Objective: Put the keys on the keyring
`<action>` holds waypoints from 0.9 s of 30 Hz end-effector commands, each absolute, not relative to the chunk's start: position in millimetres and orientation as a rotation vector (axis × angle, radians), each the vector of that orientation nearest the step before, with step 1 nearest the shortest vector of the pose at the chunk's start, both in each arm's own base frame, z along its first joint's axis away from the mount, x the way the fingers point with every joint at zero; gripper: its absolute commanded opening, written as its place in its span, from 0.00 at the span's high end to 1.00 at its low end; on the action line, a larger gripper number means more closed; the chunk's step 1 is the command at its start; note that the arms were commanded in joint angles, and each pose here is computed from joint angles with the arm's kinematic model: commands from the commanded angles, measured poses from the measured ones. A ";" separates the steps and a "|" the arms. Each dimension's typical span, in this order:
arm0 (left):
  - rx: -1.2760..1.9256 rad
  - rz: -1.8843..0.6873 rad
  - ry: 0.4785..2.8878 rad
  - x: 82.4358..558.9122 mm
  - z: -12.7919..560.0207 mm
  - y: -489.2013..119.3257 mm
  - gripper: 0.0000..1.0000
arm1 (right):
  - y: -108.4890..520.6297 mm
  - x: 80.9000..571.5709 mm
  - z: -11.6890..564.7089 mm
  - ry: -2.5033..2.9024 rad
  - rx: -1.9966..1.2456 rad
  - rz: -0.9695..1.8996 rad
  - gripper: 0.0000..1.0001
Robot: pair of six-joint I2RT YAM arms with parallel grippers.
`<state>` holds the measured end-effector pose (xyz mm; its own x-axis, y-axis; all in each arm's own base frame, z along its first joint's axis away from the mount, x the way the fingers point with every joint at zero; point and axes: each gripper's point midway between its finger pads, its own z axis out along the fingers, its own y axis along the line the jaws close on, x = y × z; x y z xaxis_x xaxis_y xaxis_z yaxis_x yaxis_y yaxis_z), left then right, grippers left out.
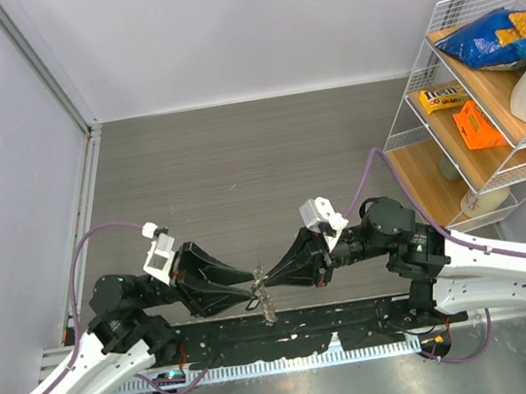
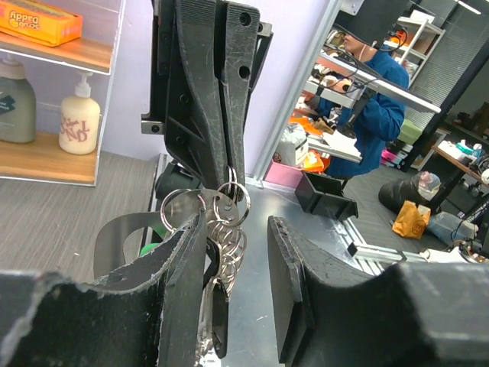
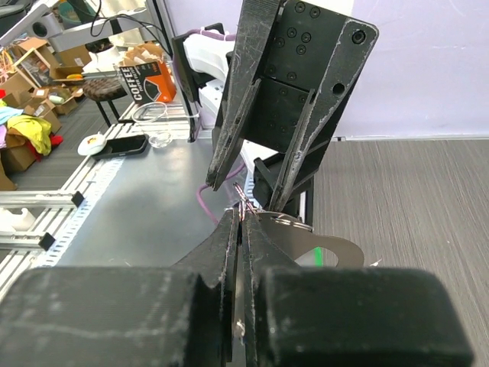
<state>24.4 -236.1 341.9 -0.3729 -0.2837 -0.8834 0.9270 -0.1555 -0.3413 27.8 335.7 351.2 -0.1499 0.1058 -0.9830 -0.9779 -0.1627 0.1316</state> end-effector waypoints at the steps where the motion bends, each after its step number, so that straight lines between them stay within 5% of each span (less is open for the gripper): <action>1: 0.829 -1.648 1.080 27.6 366.6 -234.7 0.57 | 331.3 32.9 375.2 1.099 -1.080 1.464 0.94; 11: 0.818 -1.618 1.101 37.6 367.9 -242.1 0.57 | 330.4 41.8 378.7 1.157 -1.003 1.455 0.94; 13: 0.814 -1.613 1.100 38.6 368.6 -242.7 0.64 | 330.4 43.0 379.6 1.162 -0.994 1.451 0.94; 17: 0.826 -1.612 1.112 39.7 365.7 -245.7 0.98 | 328.4 43.7 382.7 1.152 -0.972 1.452 0.94; 27: 0.828 -1.603 1.129 41.8 359.9 -249.3 1.00 | 319.1 41.0 398.6 1.013 -0.915 1.445 0.94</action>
